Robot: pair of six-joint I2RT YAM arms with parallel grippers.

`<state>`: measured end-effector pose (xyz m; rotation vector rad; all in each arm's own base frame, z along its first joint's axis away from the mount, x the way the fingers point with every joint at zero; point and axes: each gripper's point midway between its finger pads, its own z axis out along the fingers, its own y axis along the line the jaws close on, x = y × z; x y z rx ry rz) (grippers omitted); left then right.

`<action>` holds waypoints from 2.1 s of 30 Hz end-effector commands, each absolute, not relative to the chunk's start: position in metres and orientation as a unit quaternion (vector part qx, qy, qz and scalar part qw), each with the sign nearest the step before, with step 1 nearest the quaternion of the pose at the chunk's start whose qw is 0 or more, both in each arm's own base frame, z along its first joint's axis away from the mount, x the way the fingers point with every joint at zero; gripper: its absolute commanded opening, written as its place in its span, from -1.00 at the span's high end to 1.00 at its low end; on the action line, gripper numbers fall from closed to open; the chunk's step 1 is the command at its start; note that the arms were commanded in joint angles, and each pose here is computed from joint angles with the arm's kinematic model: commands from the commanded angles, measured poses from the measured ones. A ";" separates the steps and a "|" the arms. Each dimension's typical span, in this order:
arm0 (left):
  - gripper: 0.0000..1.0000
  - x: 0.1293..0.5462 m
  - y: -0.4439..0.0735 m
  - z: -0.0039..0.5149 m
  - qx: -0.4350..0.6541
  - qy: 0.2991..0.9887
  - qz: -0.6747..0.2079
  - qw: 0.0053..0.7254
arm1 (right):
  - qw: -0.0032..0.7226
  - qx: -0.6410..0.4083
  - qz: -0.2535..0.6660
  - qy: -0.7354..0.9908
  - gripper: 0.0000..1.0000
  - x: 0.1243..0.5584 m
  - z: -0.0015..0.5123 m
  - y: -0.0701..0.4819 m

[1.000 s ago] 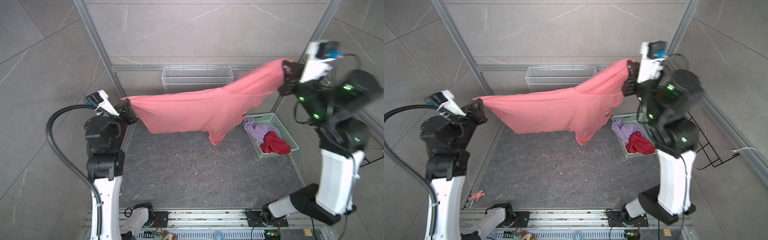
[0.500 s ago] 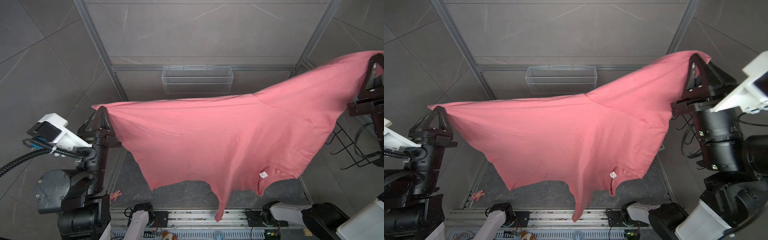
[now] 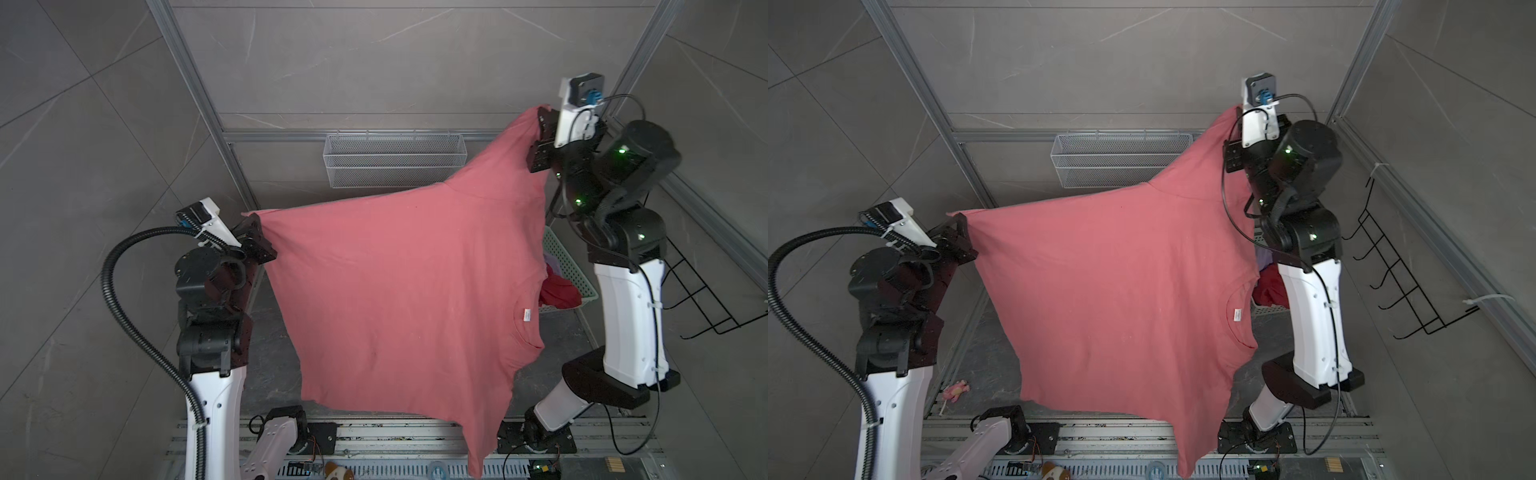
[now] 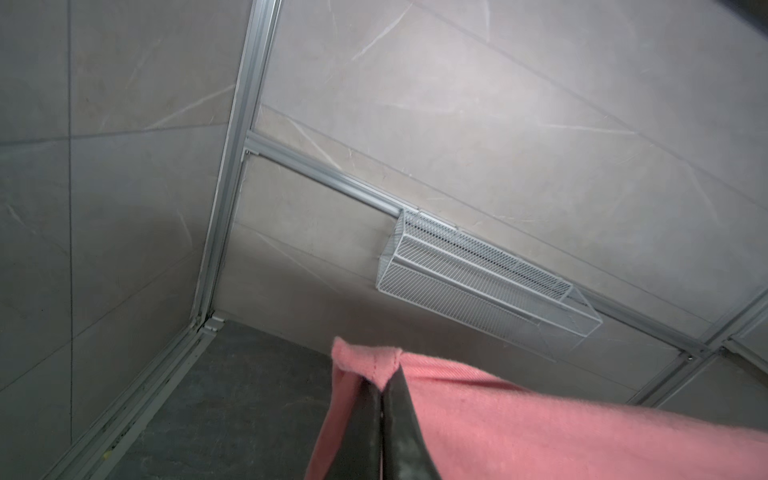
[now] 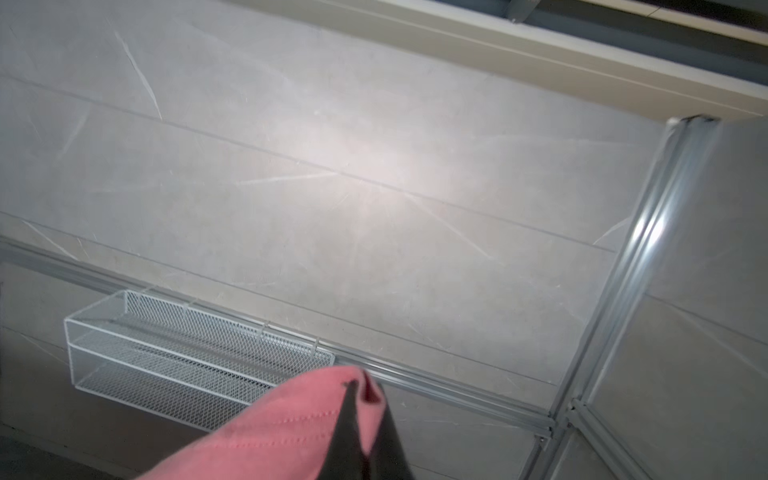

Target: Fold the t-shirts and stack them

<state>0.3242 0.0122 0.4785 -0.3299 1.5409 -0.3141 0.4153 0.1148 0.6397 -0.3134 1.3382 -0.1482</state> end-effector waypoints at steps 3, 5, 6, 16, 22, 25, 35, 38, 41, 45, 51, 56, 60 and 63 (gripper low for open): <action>1.00 0.412 0.023 0.413 -0.169 0.723 -0.133 0.656 | 0.693 -0.151 -0.100 0.698 1.00 0.520 0.530 0.137; 1.00 0.455 0.020 0.364 -0.175 0.754 -0.146 0.616 | 0.648 -0.154 -0.105 0.738 1.00 0.561 0.466 0.148; 1.00 0.472 0.020 0.341 -0.177 0.770 -0.148 0.595 | 0.630 -0.154 -0.105 0.754 1.00 0.576 0.439 0.153; 1.00 0.580 0.020 0.188 -0.192 0.843 -0.152 0.479 | 0.529 -0.132 -0.108 0.832 1.00 0.669 0.239 0.178; 1.00 0.598 0.028 0.149 -0.212 0.849 -0.147 0.461 | 0.505 -0.123 -0.103 0.848 1.00 0.681 0.186 0.182; 1.00 0.600 0.031 0.135 -0.221 0.850 -0.148 0.454 | 0.495 -0.114 -0.098 0.856 1.00 0.684 0.168 0.181; 1.00 0.592 0.033 0.113 -0.238 0.850 -0.148 0.446 | 0.444 -0.069 -0.106 0.887 1.00 0.667 0.133 0.174; 1.00 0.588 0.033 0.115 -0.235 0.851 -0.145 0.446 | 0.470 -0.068 -0.099 0.875 1.00 0.661 0.140 0.181; 1.00 0.586 0.033 0.118 -0.235 0.851 -0.147 0.447 | 0.517 -0.036 -0.062 0.853 1.00 0.655 0.182 0.179; 1.00 0.583 0.031 0.125 -0.233 0.847 -0.155 0.452 | 0.554 0.001 -0.003 0.833 1.00 0.649 0.223 0.173; 1.00 0.583 0.031 0.128 -0.233 0.844 -0.160 0.455 | 0.540 0.038 0.040 0.840 1.00 0.655 0.209 0.167; 1.00 0.592 0.038 0.125 -0.236 0.840 -0.168 0.458 | 0.525 0.060 0.096 0.844 1.00 0.681 0.184 0.170; 1.00 0.601 0.041 0.122 -0.240 0.834 -0.184 0.461 | 0.499 0.055 0.169 0.848 1.00 0.702 0.159 0.194; 1.00 0.606 0.042 0.118 -0.242 0.833 -0.187 0.460 | 0.485 0.074 0.208 0.846 1.00 0.708 0.141 0.204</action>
